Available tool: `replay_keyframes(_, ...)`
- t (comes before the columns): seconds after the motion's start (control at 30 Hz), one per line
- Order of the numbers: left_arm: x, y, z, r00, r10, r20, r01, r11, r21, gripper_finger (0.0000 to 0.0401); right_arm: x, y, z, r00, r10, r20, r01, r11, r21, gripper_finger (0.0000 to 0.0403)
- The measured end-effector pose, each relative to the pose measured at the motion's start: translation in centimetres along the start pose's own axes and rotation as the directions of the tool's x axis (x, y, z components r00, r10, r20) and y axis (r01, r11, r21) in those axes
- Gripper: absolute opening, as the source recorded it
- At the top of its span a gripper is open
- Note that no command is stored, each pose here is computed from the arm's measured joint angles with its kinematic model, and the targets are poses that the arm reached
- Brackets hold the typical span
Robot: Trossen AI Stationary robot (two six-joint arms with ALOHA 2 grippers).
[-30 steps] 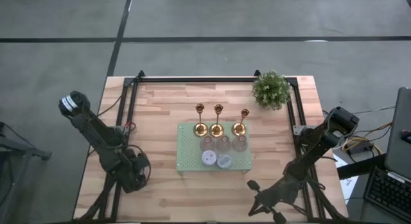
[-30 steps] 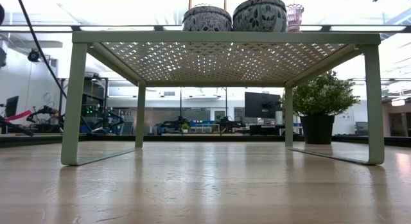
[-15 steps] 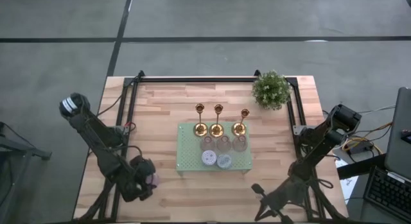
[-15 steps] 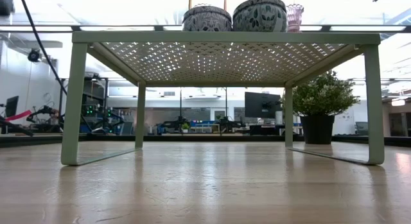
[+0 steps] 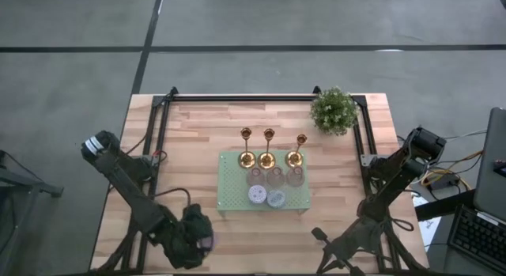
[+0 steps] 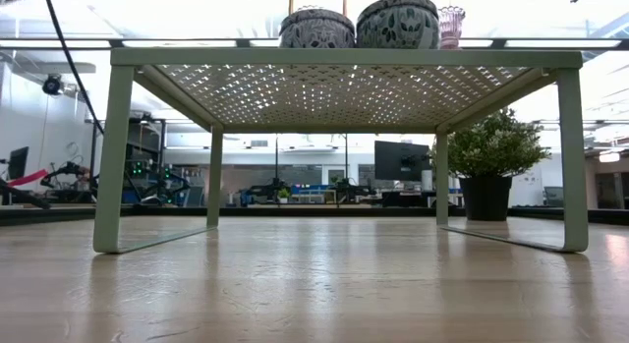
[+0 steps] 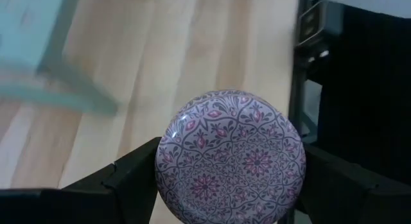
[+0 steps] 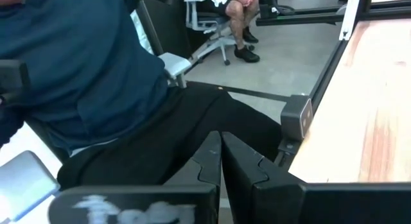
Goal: Pick & Place candle stick holders
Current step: Put the pink scented candle on the shelf
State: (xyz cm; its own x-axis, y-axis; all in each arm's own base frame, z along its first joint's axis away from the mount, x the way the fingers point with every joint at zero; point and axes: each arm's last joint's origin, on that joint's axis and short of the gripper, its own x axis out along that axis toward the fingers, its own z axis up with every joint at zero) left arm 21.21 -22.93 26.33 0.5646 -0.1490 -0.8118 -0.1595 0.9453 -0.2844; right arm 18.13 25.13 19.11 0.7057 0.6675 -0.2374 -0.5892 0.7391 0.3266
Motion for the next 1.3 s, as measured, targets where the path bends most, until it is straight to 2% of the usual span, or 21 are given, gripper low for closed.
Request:
replay_keyframes(0.2,-0.2,-2.3,3.4,1.000,-0.022,0.007,0.021,0.990,0.142,0.0306,0.0,0.0,0.1,1.000,0.002,0.002,-0.002,1.000,0.000,0.0009)
replay_keyframes(0.43,0.1,-3.9,6.9,0.999,-0.022,0.031,0.012,0.956,0.293,0.0306,-0.2,0.7,0.0,1.000,0.027,0.011,-0.027,1.000,-0.001,0.0009)
replay_keyframes(0.6,2.1,-3.9,9.4,1.000,-0.007,0.014,0.001,0.921,0.390,0.0306,-0.2,0.8,0.0,0.999,0.031,0.015,-0.031,0.999,-0.005,0.0009)
replay_keyframes(0.8,5.0,-2.3,11.9,0.999,0.039,-0.010,-0.030,0.886,0.462,0.0306,-0.2,0.8,0.0,0.999,0.029,0.017,-0.029,1.000,-0.005,0.0008)
replay_keyframes(1.17,10.1,-1.6,11.0,0.988,0.115,-0.104,-0.027,0.788,0.615,0.0307,-0.2,0.8,0.0,0.999,0.029,0.019,-0.029,1.000,-0.001,0.0008)
replay_keyframes(1.3,11.6,-1.5,10.6,0.983,0.114,-0.145,0.000,0.786,0.618,0.0307,-0.2,0.8,0.0,0.999,0.029,0.022,-0.029,1.000,0.000,0.0008)
